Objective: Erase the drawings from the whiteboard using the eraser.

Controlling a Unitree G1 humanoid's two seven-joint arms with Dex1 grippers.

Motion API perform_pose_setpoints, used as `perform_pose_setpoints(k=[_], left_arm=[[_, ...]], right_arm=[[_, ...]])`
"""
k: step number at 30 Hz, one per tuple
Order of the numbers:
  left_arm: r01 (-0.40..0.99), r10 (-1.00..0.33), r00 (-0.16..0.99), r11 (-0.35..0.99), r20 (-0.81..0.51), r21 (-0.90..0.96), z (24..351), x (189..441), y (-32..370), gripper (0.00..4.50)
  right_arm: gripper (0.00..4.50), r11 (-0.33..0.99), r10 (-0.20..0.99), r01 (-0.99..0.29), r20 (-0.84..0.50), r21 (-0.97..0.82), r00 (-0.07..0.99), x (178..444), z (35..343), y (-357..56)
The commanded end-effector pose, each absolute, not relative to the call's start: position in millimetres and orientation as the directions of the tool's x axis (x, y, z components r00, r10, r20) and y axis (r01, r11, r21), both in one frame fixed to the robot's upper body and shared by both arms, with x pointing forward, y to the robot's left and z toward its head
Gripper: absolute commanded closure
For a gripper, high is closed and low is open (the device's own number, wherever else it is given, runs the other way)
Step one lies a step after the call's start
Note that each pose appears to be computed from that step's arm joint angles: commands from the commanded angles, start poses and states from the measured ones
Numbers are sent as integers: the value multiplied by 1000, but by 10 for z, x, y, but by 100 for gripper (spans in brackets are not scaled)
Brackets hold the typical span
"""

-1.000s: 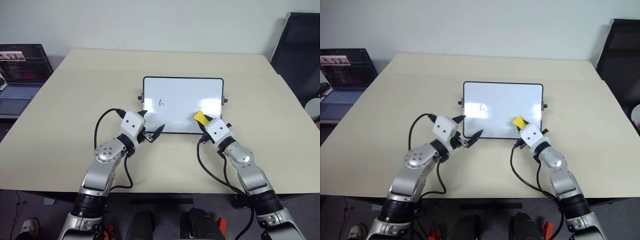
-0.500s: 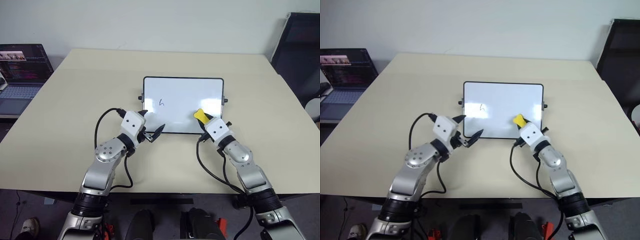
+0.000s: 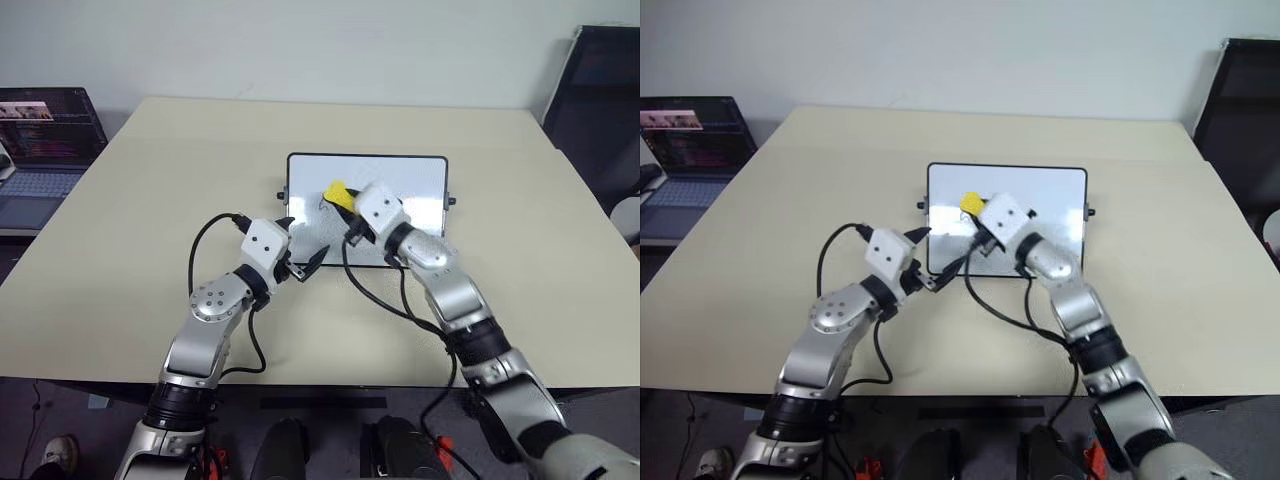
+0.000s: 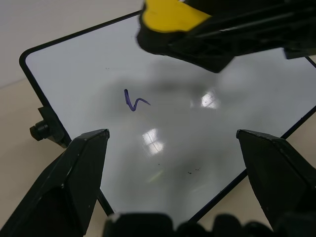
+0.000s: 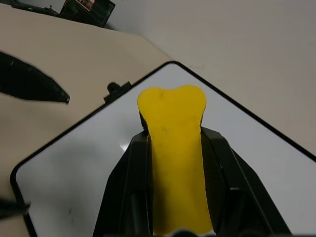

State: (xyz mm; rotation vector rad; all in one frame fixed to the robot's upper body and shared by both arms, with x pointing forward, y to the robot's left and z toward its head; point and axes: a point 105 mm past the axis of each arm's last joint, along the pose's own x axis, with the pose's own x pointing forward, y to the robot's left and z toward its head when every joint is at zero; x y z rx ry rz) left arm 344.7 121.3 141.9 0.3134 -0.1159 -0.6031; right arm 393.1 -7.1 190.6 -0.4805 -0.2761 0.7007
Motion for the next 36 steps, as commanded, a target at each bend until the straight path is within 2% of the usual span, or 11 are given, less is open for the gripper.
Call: perform_pose_setpoints(k=[1, 13, 36], left_arm=[[499, -553, 830, 791, 68, 354, 1576, 3442, 1301, 0], [488, -540, 839, 800, 66, 350, 1561, 3433, 1332, 0], [491, -543, 837, 797, 63, 351, 1564, 3429, 1333, 0]], right_arm=[[353, 670, 673, -536, 115, -514, 731, 4015, 2071, 52], [353, 646, 672, -524, 89, -555, 735, 4121, 2092, 158], [353, 637, 644, -511, 33, -577, 765, 4135, 1955, -83]])
